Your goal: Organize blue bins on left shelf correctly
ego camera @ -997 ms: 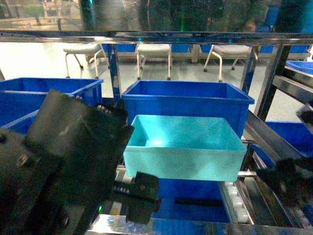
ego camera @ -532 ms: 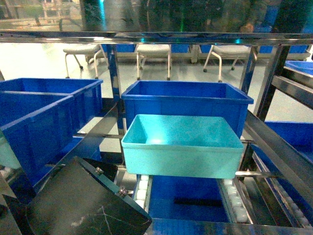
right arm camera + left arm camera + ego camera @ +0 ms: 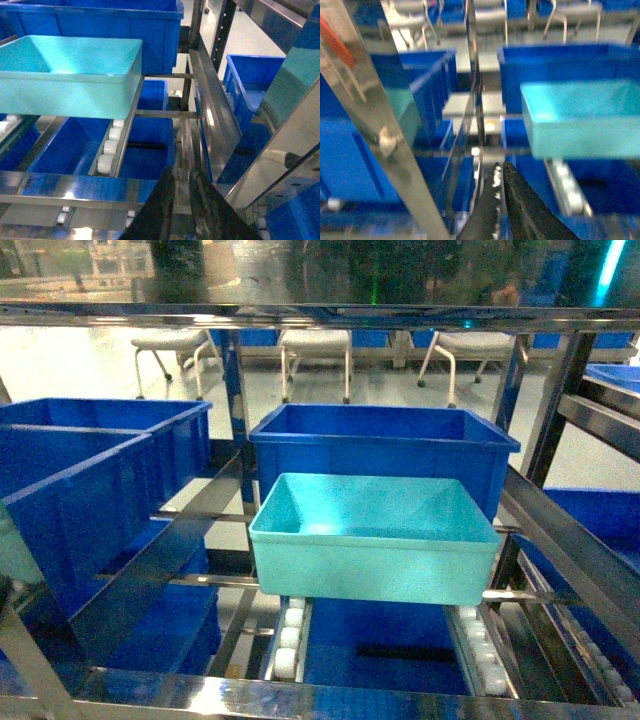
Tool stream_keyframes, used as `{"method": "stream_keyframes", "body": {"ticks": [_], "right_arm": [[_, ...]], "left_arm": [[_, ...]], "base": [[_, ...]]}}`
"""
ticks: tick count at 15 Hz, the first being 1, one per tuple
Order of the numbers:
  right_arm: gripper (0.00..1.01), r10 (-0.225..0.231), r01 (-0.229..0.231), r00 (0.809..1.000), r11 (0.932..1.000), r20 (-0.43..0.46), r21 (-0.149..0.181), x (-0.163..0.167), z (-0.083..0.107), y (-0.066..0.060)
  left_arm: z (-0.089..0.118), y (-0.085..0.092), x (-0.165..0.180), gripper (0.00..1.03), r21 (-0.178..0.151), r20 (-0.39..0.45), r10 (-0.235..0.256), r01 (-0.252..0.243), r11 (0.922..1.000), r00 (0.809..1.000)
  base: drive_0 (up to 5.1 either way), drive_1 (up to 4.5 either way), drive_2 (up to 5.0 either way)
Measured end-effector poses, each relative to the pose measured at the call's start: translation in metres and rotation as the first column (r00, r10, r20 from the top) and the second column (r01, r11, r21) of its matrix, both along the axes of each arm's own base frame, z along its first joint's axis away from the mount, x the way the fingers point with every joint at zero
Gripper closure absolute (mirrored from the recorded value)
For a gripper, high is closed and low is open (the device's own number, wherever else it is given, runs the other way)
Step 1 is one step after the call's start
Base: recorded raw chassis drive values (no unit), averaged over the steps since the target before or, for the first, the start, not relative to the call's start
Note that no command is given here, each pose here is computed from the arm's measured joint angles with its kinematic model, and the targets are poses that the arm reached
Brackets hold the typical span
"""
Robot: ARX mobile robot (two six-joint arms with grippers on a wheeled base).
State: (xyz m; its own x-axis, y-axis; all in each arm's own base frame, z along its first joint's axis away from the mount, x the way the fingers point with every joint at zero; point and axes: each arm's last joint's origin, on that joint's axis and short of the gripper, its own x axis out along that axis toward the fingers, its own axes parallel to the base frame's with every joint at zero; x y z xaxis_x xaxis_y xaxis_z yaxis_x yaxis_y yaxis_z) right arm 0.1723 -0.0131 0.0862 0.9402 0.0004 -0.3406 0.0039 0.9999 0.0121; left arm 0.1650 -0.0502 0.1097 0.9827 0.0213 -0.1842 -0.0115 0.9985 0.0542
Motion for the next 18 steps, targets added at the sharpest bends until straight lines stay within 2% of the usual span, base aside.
{"method": "stream_keyframes", "body": {"ticks": [1,2,3,4,7,9,10,11,13,18], "right_arm": [[1.0,0.007,-0.006,0.995,0.9999,0.097,-0.009,0.001,0.015,0.002],[0.99,0.007,-0.001,0.973,0.9997,0.231,-0.025,0.0,0.035,0.01],[0.99,0.026,-0.018,0.945,0.9995,0.325,-0.028,-0.003,0.05,0.014],[0.99,0.015,-0.006,0.937,0.9996,0.349,-0.028,-0.007,0.058,0.013],[0.99,0.012,-0.002,0.929,0.9996,0.371,-0.028,-0.021,0.073,0.013],[0.99,0.012,-0.002,0.93,0.9996,0.368,-0.027,-0.03,0.077,0.013],[0.99,0.012,-0.002,0.929,0.9996,0.371,-0.027,-0.034,0.079,0.013],[0.99,0.011,-0.001,0.928,0.9996,0.371,-0.027,-0.038,0.081,0.013],[0.99,0.011,-0.002,0.937,0.9996,0.349,-0.027,-0.046,0.083,0.013],[0.99,0.011,-0.001,0.935,0.9996,0.354,-0.027,-0.056,0.085,0.013]], "left_arm": [[0.018,0.004,-0.001,1.01,-0.045,0.112,-0.009,0.014,0.9989,0.994],[0.032,0.011,-0.004,1.01,-0.069,0.19,-0.006,0.02,0.9974,0.982],[0.037,0.017,-0.007,1.01,-0.069,0.189,-0.004,0.017,0.9975,0.982],[0.042,0.022,-0.011,1.01,-0.07,0.196,-0.003,0.018,0.9974,0.981],[0.054,0.033,-0.024,1.01,-0.072,0.218,-0.004,0.02,0.9972,0.976],[0.057,0.038,-0.032,1.01,-0.071,0.216,-0.004,0.02,0.9973,0.976],[0.061,0.043,-0.035,1.01,-0.068,0.215,-0.023,0.038,0.9969,0.976],[0.06,0.051,-0.04,1.01,-0.067,0.194,0.011,0.002,0.9978,0.981],[0.061,0.05,-0.045,1.01,-0.067,0.203,-0.009,0.023,0.9975,0.979],[0.061,0.05,-0.053,1.01,-0.067,0.197,-0.009,0.023,0.9975,0.98]], "base": [[0.0,0.0,0.0],[0.0,0.0,0.0],[0.0,0.0,0.0],[0.0,0.0,0.0],[0.0,0.0,0.0],[0.0,0.0,0.0],[0.0,0.0,0.0],[0.0,0.0,0.0],[0.0,0.0,0.0],[0.0,0.0,0.0]]}}
